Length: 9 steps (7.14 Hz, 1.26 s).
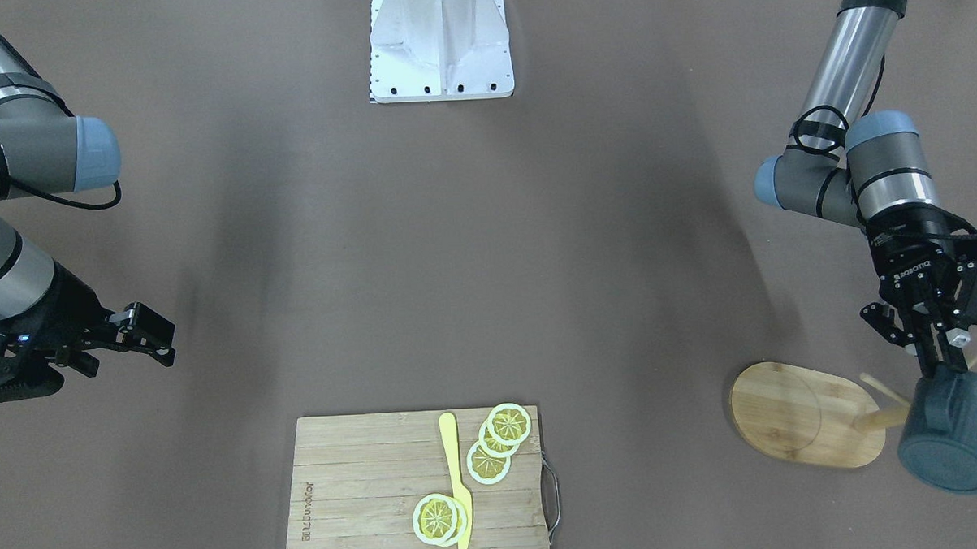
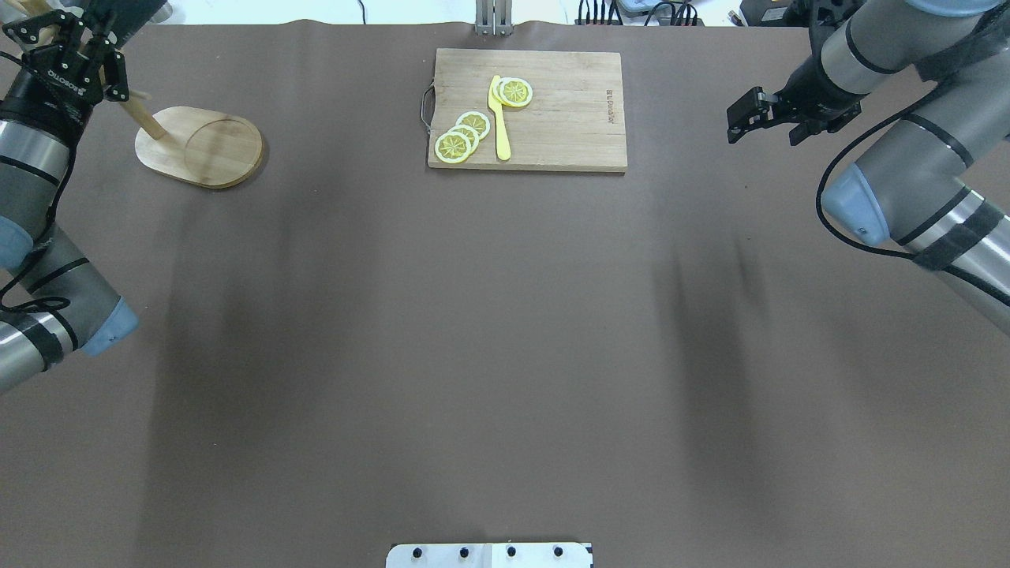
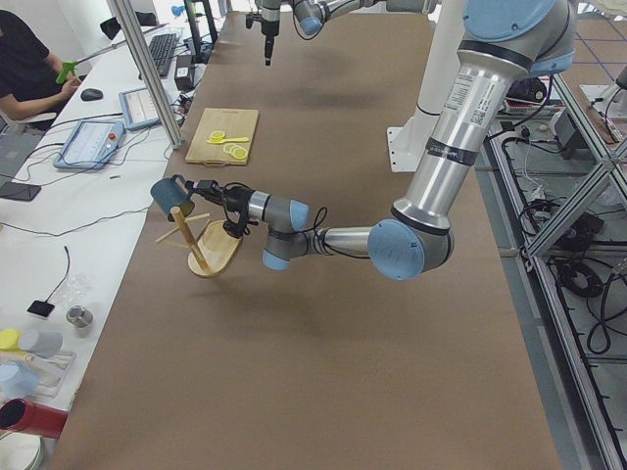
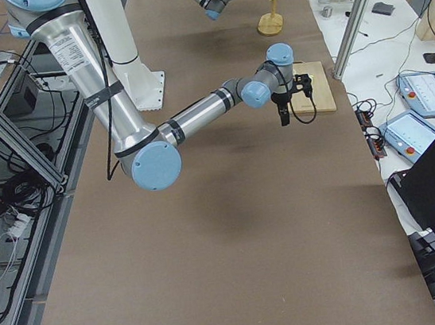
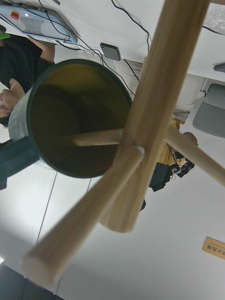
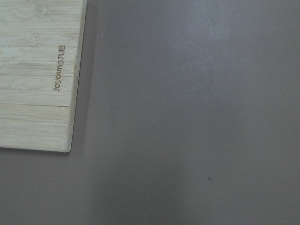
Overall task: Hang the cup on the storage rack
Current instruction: 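Open the left gripper and leave the mug hanging on the rack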
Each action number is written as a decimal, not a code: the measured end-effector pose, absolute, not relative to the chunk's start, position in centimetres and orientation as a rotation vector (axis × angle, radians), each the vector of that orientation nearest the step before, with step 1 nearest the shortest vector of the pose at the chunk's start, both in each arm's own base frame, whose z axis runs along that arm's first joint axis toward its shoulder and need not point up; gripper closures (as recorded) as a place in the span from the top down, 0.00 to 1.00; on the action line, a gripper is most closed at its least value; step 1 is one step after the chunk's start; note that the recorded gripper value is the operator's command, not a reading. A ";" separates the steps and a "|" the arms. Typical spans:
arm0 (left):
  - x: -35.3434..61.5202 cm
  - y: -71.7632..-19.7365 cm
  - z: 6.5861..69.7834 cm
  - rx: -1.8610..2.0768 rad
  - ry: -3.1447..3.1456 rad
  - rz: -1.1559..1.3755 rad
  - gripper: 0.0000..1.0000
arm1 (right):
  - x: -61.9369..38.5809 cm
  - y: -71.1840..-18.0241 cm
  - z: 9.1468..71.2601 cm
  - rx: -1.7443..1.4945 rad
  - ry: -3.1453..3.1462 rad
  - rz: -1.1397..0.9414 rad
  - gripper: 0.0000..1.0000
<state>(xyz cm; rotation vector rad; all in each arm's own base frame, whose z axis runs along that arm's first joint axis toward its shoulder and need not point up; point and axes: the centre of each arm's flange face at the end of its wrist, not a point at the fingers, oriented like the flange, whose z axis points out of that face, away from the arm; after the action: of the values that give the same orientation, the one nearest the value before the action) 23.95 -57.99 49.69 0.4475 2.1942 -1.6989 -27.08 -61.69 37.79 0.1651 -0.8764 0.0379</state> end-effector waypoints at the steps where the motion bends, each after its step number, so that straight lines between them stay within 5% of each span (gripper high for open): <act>1: 23.9 -57.9 49.9 0.448 2.190 -1.701 0.47 | -27.1 -61.7 37.8 0.165 -0.876 0.037 0.99; 2: 23.8 -57.8 50.2 0.449 2.184 -1.703 0.98 | -27.1 -61.7 37.8 0.165 -0.877 0.037 0.99; 9: 21.6 -55.2 47.8 0.453 2.252 -1.667 0.98 | -27.3 -61.2 37.8 0.154 -0.880 0.053 0.99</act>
<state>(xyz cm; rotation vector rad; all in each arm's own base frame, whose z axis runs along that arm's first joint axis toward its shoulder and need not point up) 21.64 -55.21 47.83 0.4526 2.2523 -1.6665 -27.34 -61.23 37.82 0.1536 -0.8801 0.0526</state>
